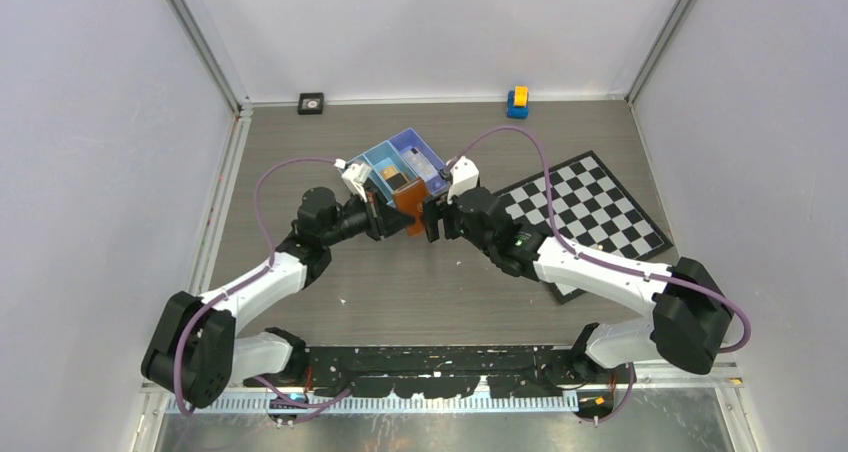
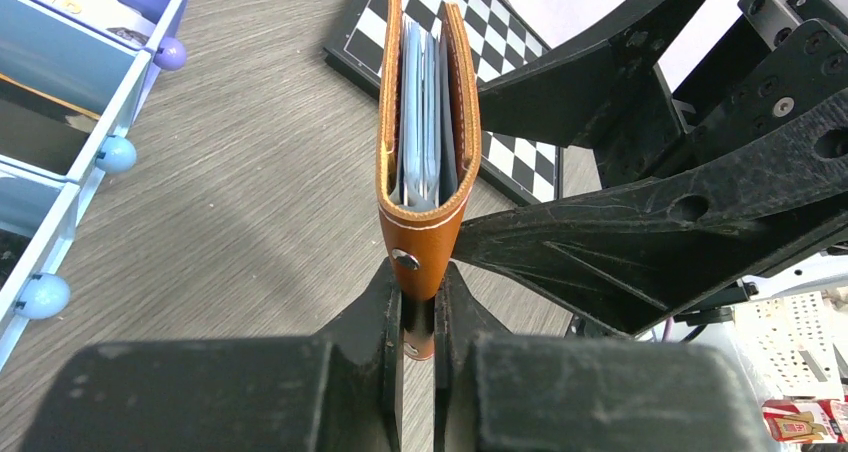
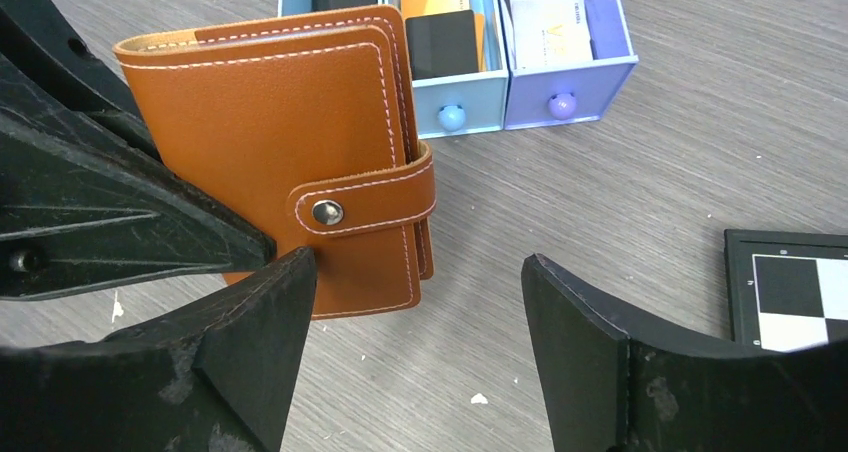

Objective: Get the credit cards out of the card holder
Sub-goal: Open the card holder.

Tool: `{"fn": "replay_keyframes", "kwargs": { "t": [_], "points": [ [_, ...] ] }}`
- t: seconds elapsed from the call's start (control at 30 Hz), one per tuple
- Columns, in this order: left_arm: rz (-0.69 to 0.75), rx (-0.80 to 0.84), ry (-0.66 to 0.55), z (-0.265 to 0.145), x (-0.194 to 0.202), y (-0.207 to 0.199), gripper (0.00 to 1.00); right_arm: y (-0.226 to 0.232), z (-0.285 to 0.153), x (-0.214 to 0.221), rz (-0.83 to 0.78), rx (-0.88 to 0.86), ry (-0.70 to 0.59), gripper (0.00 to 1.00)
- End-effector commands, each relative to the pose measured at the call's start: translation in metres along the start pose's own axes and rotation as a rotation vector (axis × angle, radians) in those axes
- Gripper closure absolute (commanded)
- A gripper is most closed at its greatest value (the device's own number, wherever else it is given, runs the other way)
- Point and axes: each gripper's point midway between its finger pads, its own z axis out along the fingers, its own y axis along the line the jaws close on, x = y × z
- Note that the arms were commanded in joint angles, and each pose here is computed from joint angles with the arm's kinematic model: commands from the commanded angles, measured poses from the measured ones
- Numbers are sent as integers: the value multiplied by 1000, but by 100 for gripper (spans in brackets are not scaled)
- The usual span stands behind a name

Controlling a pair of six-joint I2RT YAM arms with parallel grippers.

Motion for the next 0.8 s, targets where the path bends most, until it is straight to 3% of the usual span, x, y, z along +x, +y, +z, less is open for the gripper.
{"fn": "replay_keyframes", "kwargs": {
  "t": [0.0,0.4,0.63,0.77],
  "points": [
    [64,105,-53,6,-27,-26,100,2,2,-38,5,29,-121,21],
    [54,132,-27,10,-24,-31,100,2,5,-39,14,44,-143,25],
    [52,124,-3,13,-19,-28,100,-20,14,-39,46,185,-195,44],
    [49,108,17,15,-16,-23,100,-42,15,-39,49,332,-229,49]
  ]
}}
